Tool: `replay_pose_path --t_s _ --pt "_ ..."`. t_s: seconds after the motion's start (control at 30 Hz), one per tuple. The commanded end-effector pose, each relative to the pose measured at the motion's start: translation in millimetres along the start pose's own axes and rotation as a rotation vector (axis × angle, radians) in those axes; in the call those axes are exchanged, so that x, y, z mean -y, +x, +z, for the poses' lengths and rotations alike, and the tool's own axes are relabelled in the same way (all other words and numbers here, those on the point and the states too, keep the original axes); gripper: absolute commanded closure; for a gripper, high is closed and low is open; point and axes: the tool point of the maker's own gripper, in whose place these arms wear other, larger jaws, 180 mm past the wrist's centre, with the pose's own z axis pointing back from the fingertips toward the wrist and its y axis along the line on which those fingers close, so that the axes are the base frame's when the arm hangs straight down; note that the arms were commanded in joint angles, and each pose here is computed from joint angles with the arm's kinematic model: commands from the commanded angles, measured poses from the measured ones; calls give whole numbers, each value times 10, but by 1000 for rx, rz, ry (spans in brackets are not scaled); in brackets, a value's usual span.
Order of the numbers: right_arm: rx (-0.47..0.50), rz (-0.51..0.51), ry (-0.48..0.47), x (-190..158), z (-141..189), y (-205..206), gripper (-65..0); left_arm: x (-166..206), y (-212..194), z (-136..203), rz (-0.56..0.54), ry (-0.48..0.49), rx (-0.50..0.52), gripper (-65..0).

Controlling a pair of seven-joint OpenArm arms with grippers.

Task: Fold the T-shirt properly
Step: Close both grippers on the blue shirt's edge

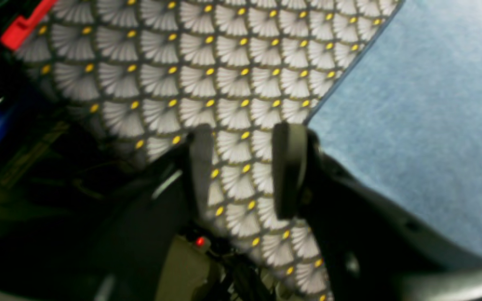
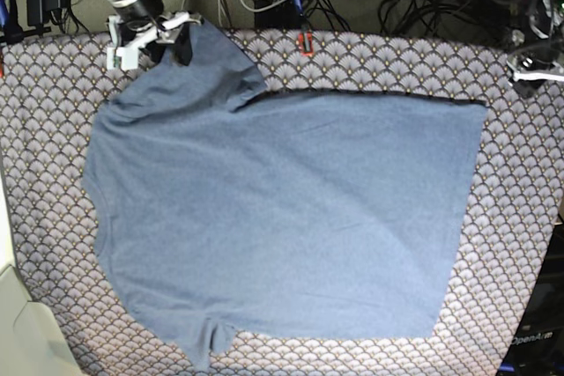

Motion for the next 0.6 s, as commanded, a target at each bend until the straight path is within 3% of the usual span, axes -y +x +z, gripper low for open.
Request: replay_pose_path --t_s 0.0,0.17,0.57 --pt "-64 3 2 -3 21 -143 -213 7 102 7 -9 -8 32 -238" --pt "-43 11 3 12 -29 -44 -1 23 78 -115 33 -10 27 -238" --pt "-91 -1 -9 86 -57 -218 0 433 -237 -477 94 -93 -55 -238"
